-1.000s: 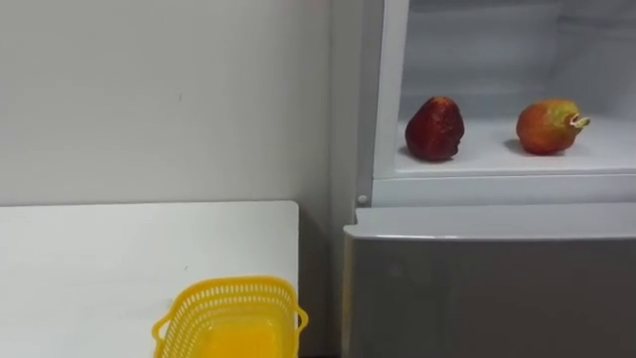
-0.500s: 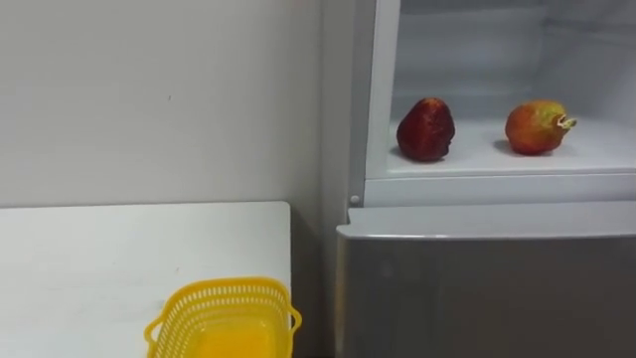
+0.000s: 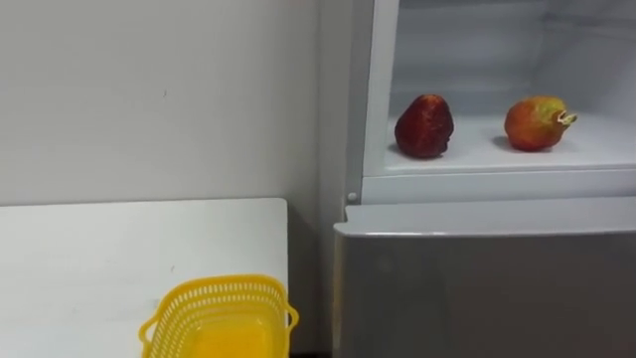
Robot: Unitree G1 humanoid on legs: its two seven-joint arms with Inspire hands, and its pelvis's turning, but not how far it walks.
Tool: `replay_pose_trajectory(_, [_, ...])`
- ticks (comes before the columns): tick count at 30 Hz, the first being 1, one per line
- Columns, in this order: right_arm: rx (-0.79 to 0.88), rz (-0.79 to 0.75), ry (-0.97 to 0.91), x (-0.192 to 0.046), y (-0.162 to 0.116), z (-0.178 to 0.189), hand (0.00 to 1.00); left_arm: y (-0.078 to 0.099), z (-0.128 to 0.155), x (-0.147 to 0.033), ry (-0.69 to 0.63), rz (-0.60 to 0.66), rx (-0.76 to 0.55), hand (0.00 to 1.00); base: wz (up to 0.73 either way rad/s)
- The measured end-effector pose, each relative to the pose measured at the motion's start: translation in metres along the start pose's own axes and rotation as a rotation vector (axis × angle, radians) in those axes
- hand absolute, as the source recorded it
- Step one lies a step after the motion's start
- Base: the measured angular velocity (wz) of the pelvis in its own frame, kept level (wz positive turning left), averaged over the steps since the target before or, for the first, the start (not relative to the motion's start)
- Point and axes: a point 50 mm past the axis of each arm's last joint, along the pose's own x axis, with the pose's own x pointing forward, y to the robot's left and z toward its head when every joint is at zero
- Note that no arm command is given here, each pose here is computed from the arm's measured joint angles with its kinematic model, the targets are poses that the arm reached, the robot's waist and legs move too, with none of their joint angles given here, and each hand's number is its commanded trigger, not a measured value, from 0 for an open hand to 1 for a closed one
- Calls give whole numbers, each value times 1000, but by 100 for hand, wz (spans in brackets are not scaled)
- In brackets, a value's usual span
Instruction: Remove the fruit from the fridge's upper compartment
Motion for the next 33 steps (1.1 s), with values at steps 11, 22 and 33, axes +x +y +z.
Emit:
replay_pose_trajectory(11, [317, -204, -673, -58, -21, 110, 0, 8, 27, -5, -214, 107, -156, 0, -6])
replay_pose_trajectory(22, [339, -510, -1302, -156, -55, 180, 0, 0, 12, -5, -197, 84, -106, 0, -8])
replay_pose_trajectory(33, [362, -693, -1724, -226, -68, 216, 0, 5, 13, -4, -205, 49, -95, 0, -1])
